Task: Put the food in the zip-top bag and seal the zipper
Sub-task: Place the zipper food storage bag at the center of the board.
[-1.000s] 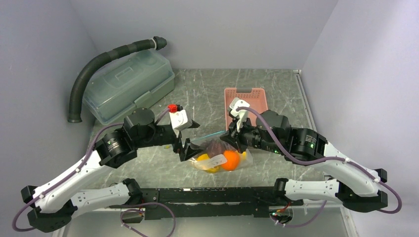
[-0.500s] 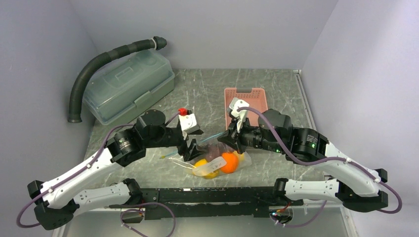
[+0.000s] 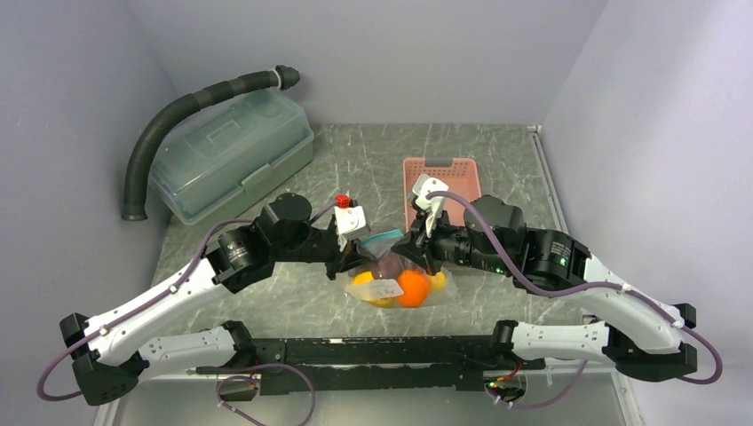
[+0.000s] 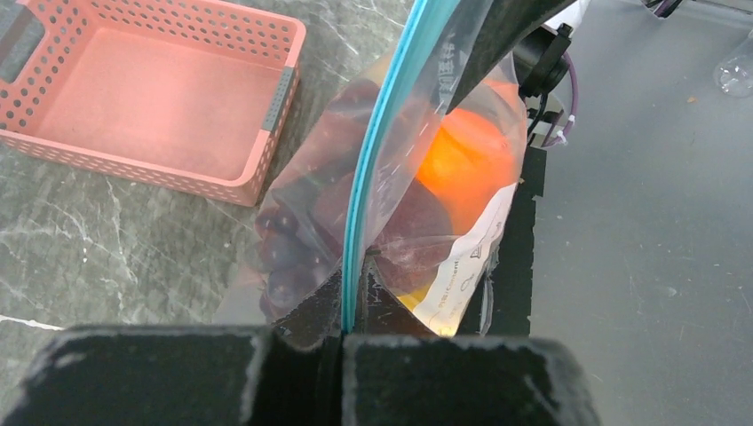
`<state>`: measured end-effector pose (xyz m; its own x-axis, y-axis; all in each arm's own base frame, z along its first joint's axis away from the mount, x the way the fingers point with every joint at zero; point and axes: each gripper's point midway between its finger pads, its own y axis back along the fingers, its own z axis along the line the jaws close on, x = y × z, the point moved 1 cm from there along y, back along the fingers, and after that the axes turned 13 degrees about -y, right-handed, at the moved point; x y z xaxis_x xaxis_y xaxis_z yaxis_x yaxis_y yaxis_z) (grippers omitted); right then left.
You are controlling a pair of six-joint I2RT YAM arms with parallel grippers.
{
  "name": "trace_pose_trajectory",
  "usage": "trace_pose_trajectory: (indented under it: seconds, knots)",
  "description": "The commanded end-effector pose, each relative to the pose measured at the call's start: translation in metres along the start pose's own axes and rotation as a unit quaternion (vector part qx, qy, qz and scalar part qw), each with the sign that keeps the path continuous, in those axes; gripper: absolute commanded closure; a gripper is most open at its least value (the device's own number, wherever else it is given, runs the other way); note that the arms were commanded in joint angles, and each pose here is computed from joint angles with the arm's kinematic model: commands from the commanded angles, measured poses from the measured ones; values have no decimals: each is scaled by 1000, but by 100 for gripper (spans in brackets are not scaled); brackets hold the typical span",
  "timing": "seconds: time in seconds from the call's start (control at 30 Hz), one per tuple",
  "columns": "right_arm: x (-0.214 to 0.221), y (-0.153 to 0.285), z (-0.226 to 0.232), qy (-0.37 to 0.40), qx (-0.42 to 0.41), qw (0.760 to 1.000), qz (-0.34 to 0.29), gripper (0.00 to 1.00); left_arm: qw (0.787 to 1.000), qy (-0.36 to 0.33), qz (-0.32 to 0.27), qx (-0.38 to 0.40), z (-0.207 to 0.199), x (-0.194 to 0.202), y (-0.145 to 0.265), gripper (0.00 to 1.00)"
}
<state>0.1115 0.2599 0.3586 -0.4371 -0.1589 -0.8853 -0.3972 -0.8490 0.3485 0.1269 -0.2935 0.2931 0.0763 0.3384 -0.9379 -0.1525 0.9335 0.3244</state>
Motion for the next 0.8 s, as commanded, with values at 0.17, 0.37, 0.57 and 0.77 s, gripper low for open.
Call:
trace_pose_trajectory:
  seconds: [0.17,0.37,0.57,0.77]
  knots:
    - [-40,13,-3,-7,15,995,-96,77,997,-15,5,-74,24,-10,12,100]
    - [-41,27,-27,-14,83,990,-114,51,986,-16,45,-162,55,-4,20,100]
    - [-34,41,-46,-19,130,984,-122,43,965,-17,76,-251,86,-1,30,100]
    - [-21,42,-54,-28,144,982,-122,42,920,-48,124,-368,131,4,45,100]
